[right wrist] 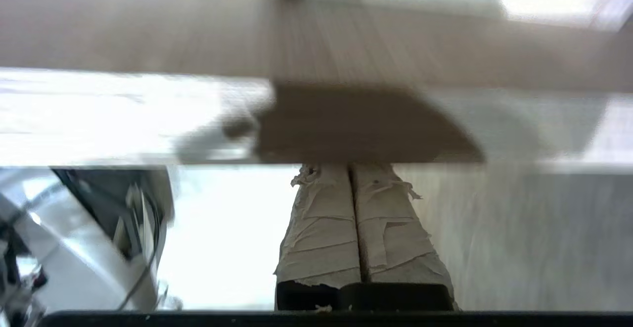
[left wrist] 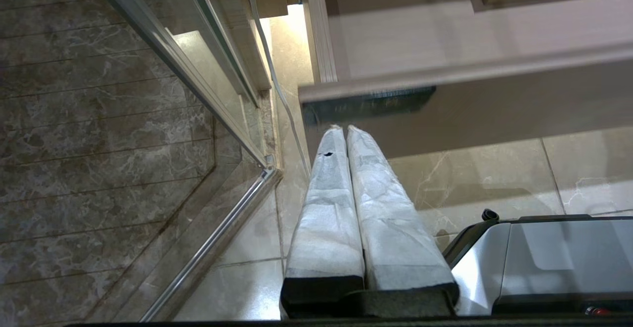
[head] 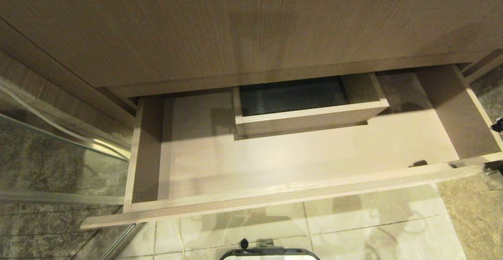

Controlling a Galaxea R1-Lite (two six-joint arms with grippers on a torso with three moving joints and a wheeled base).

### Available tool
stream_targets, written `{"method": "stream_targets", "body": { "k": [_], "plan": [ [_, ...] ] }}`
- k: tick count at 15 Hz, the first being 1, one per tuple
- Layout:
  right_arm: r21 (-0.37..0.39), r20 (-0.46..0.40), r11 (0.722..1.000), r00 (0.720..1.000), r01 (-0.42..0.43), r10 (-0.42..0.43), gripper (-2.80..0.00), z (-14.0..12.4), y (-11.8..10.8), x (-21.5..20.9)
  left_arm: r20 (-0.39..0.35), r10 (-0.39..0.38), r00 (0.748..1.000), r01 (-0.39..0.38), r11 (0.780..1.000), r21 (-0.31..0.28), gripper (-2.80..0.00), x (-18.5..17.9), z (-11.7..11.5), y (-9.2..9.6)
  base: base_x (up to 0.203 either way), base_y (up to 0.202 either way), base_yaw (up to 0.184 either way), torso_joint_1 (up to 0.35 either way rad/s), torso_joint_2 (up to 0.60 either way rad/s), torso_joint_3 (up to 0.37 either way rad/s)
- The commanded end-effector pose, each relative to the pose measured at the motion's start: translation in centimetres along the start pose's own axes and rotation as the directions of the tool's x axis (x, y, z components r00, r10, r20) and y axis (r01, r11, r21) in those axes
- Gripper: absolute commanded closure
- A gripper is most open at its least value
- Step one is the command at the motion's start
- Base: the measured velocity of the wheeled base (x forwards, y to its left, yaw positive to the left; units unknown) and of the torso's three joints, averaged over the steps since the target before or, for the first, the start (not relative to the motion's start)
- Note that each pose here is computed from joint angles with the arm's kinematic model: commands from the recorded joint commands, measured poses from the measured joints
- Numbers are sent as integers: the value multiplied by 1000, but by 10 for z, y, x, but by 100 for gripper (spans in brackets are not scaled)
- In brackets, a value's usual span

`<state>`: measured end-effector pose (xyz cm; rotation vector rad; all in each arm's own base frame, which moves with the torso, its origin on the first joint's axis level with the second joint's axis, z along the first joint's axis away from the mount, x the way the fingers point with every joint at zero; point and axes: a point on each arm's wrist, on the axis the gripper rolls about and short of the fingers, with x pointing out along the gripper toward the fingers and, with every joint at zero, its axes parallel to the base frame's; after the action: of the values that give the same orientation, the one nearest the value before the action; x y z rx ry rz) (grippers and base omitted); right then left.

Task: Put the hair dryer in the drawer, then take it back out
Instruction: Close the drawer

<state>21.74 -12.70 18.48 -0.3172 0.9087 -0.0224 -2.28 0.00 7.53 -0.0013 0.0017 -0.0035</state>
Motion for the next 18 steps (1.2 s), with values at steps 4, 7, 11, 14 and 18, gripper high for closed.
{"method": "stream_targets", "body": {
  "k": [4, 7, 11, 14, 18],
  "plan": [
    [-67, 210, 997, 977, 38, -23, 0, 26, -11, 2, 0, 0, 1000, 0, 1000, 0, 0, 0, 0, 0, 0, 0, 0, 0, 0, 0],
    [-104, 319, 994, 948, 44, -8, 0, 40, -16, 4, 0, 0, 1000, 0, 1000, 0, 0, 0, 0, 0, 0, 0, 0, 0, 0, 0],
    [-139, 429, 986, 903, 95, -27, 0, 60, -27, 14, 0, 0, 1000, 0, 1000, 0, 0, 0, 0, 0, 0, 0, 0, 0, 0, 0],
    [-152, 488, 979, 871, 135, -44, 0, 73, -34, 22, 0, 0, 1000, 0, 1000, 0, 0, 0, 0, 0, 0, 0, 0, 0, 0, 0],
    [-162, 554, 970, 830, 183, -64, 0, 95, -46, 36, -1, 0, 1000, 0, 1000, 0, 0, 0, 0, 0, 0, 0, 0, 0, 0, 0]
  ]
}}
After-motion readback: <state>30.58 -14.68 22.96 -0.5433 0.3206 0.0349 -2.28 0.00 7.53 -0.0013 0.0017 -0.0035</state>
